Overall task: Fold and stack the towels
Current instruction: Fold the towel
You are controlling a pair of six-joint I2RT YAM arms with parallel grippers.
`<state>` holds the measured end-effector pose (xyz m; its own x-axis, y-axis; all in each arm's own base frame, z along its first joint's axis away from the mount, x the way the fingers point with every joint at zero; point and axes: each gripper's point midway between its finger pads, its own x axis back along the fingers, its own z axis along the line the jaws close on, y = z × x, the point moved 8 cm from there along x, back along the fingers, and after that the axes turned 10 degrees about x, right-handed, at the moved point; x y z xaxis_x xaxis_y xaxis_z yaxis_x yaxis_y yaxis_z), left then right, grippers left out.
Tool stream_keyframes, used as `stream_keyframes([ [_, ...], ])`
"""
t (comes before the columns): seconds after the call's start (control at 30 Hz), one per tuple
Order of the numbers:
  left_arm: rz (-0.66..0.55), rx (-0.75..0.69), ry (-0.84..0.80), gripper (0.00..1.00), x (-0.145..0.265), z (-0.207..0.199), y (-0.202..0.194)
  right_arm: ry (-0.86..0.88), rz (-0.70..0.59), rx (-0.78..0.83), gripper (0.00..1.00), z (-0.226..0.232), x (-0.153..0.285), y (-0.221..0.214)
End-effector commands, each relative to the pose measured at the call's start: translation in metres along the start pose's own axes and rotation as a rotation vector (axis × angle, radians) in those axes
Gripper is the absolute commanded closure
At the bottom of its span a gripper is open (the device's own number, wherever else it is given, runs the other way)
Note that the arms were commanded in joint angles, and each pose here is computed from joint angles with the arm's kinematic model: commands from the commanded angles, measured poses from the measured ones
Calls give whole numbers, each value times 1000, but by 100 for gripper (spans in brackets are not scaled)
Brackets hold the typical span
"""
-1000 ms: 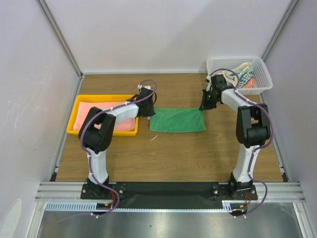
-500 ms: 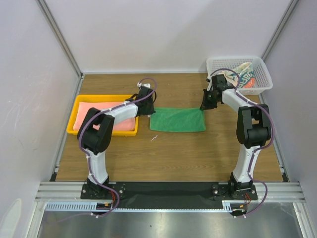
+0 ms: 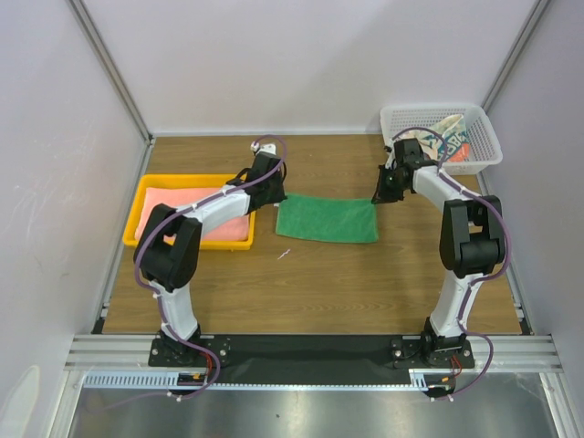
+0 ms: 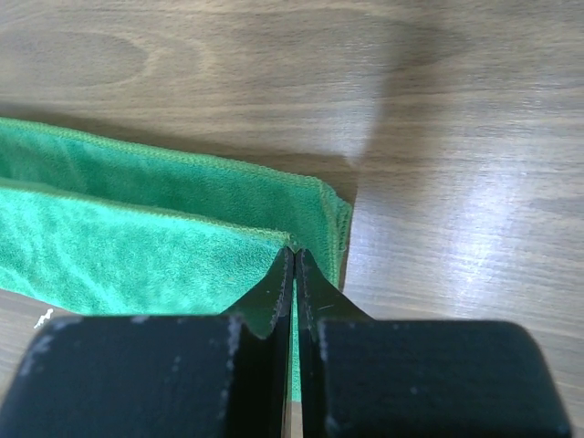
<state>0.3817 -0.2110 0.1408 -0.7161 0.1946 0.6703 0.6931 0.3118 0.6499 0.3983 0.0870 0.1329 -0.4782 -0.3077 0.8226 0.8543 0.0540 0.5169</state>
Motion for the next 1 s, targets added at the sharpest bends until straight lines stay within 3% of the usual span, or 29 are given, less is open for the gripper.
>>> stream_keyframes([
  [0.0, -56, -11, -32, 100, 1, -11, 14, -30, -66, -3, 100, -5, 12, 11],
  [0.4, -7, -19, 32, 100, -31, -6, 3, -35, -41, -14, 100, -13, -6, 8],
  [0.5, -6, -26, 28, 98, -34, -7, 4, -31, -26, -18, 93, -14, -11, 9],
  [0.53, -3, -32, 24, 95, -35, -8, 4, -27, -27, -16, 83, -13, -10, 10],
  [0.57, 4, -37, 13, 81, -35, -10, 5, -25, -27, -17, 77, -13, -10, 11],
  [0.6, 7, -54, -6, 68, -36, -13, 7, -11, -32, -14, 63, -11, -9, 13],
  [0.63, 7, -60, -7, 68, -36, -14, 8, -3, -32, -12, 56, -11, -8, 13],
  [0.67, 11, -67, -25, 53, -36, -16, 9, 7, -33, -13, 47, -10, -7, 15],
  [0.7, 6, -74, -37, 48, -34, -18, 11, 19, -30, -19, 35, -9, -6, 14],
  [0.77, 11, -75, -38, 37, -32, -18, 12, 45, -25, -38, 28, -7, -2, 13],
  [0.87, 24, -66, -36, 30, -23, -16, 10, 65, -10, -64, 19, -4, 4, 7],
  [0.97, 45, -49, -45, 28, -11, -13, 5, 74, -20, -71, 18, 0, 14, 3],
])
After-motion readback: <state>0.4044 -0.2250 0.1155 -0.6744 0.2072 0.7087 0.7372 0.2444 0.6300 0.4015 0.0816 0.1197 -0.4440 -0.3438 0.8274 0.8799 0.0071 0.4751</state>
